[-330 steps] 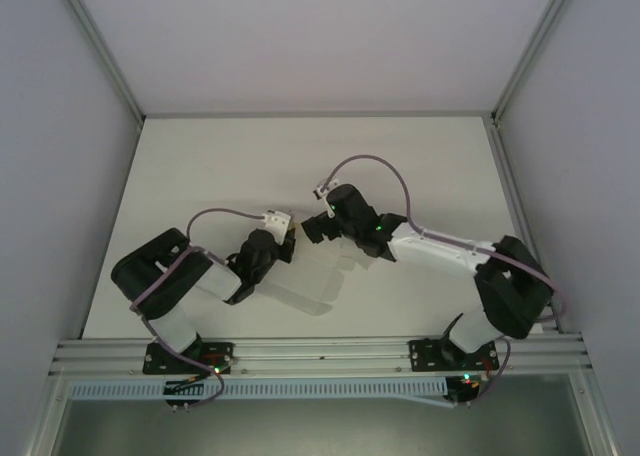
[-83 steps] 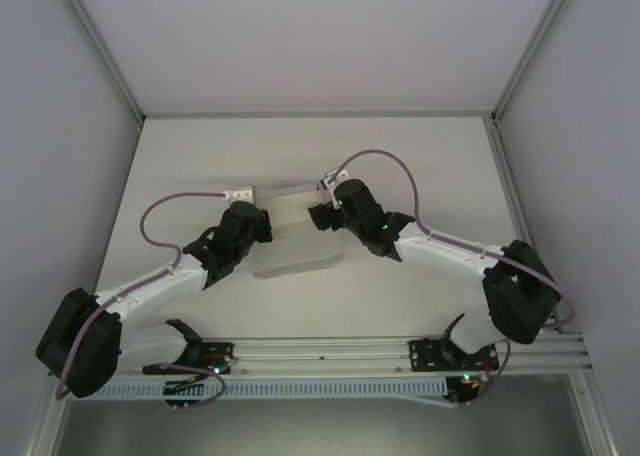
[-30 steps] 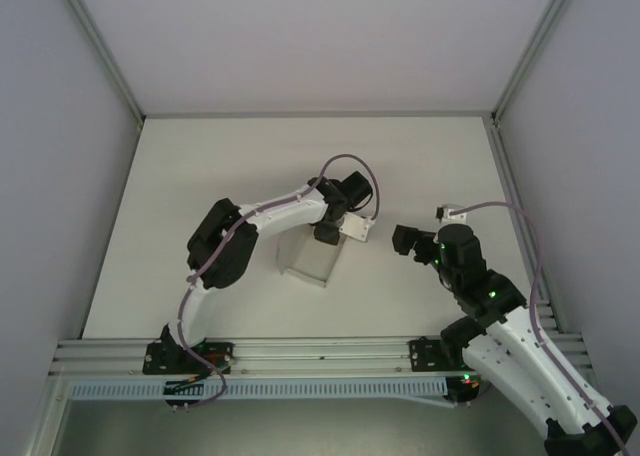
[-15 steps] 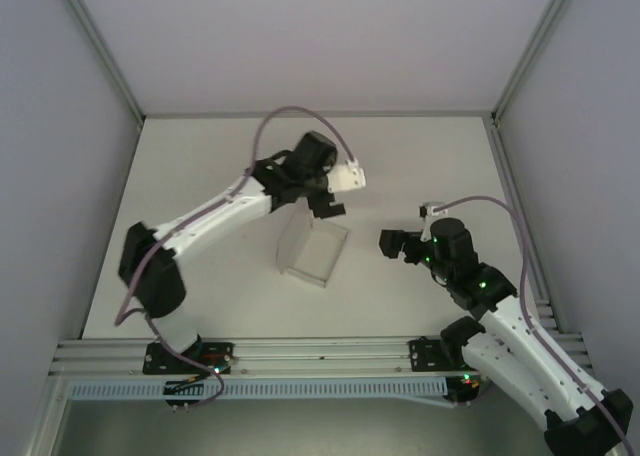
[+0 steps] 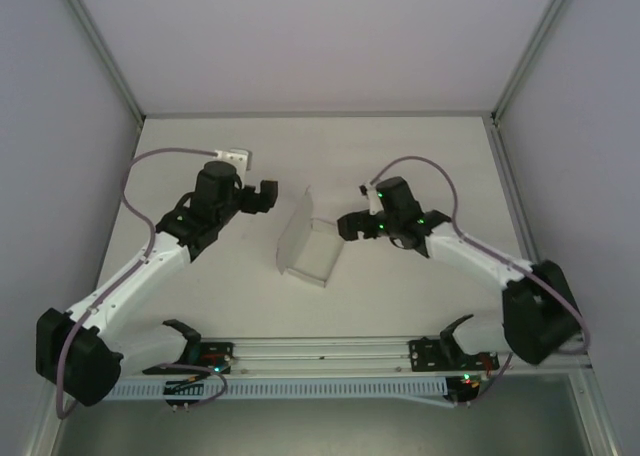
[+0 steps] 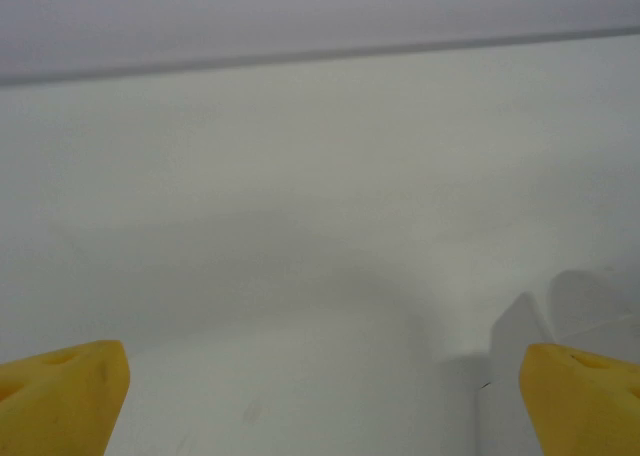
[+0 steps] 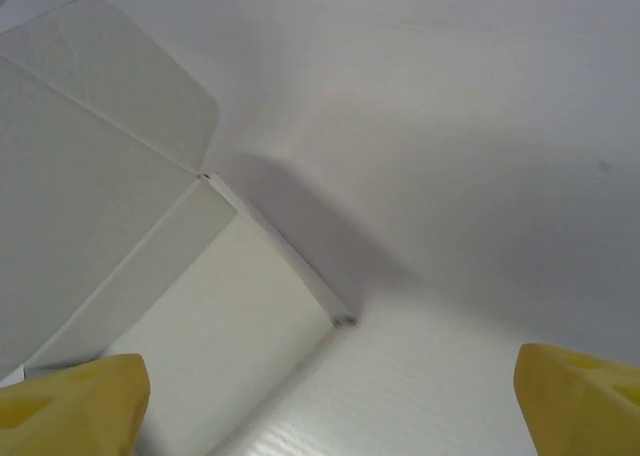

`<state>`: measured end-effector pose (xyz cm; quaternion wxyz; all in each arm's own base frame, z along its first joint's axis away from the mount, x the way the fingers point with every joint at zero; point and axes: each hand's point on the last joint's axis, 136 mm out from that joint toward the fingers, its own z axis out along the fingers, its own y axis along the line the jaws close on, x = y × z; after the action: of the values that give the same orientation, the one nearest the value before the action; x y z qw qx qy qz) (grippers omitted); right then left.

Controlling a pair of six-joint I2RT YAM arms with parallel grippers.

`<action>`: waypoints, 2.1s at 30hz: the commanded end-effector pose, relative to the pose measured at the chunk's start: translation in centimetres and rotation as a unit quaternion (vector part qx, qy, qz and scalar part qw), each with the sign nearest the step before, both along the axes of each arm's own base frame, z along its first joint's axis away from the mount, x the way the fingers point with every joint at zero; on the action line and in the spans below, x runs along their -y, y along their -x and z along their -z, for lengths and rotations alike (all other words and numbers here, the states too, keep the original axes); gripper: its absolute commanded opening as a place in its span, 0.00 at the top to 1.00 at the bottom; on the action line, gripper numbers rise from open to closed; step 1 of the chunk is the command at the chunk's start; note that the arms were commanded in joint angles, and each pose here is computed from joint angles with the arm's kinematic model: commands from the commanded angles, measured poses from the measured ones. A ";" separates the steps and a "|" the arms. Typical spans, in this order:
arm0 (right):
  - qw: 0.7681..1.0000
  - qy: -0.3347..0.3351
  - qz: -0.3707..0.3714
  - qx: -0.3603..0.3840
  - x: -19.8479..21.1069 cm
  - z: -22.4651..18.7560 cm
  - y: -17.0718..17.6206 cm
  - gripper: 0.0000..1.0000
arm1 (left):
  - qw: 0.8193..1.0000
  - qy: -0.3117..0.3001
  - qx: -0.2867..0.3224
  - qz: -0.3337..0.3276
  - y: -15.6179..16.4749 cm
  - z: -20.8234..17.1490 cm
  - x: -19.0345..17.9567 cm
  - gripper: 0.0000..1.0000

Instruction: Assemble paper box

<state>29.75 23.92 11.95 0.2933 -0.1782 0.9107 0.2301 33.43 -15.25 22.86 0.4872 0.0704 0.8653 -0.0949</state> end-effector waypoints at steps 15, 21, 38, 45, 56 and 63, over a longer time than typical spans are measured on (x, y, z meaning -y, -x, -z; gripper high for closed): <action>0.993 0.089 -0.060 -0.049 -6.3 7.3 -2.7 0.65 | 0.992 0.051 -0.015 -0.114 3.2 2.4 -5.2 0.00; 0.992 0.123 0.017 -0.033 -4.2 7.3 -2.9 0.97 | 0.991 0.059 -0.009 -0.119 3.2 1.8 -5.2 0.00; 0.948 0.165 0.271 -0.020 0.0 7.0 0.7 0.92 | 0.997 0.076 -0.018 0.014 3.1 3.3 -0.5 0.00; 0.961 0.140 0.235 0.046 -0.1 1.6 0.3 0.56 | 0.988 0.046 0.005 0.148 2.9 3.2 3.5 0.00; 0.989 0.011 -0.063 0.131 0.0 -6.6 -2.0 0.00 | 0.951 -0.040 -0.042 0.304 0.6 4.6 6.8 0.01; 0.982 0.047 -0.165 0.084 -0.5 -4.9 -2.9 0.15 | 0.924 -0.080 -0.081 0.366 -0.5 6.9 8.1 0.24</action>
<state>33.55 22.91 16.62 0.3485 -0.2744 0.8758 0.1902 34.61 -22.93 16.03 0.3613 0.3614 0.8370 -0.1955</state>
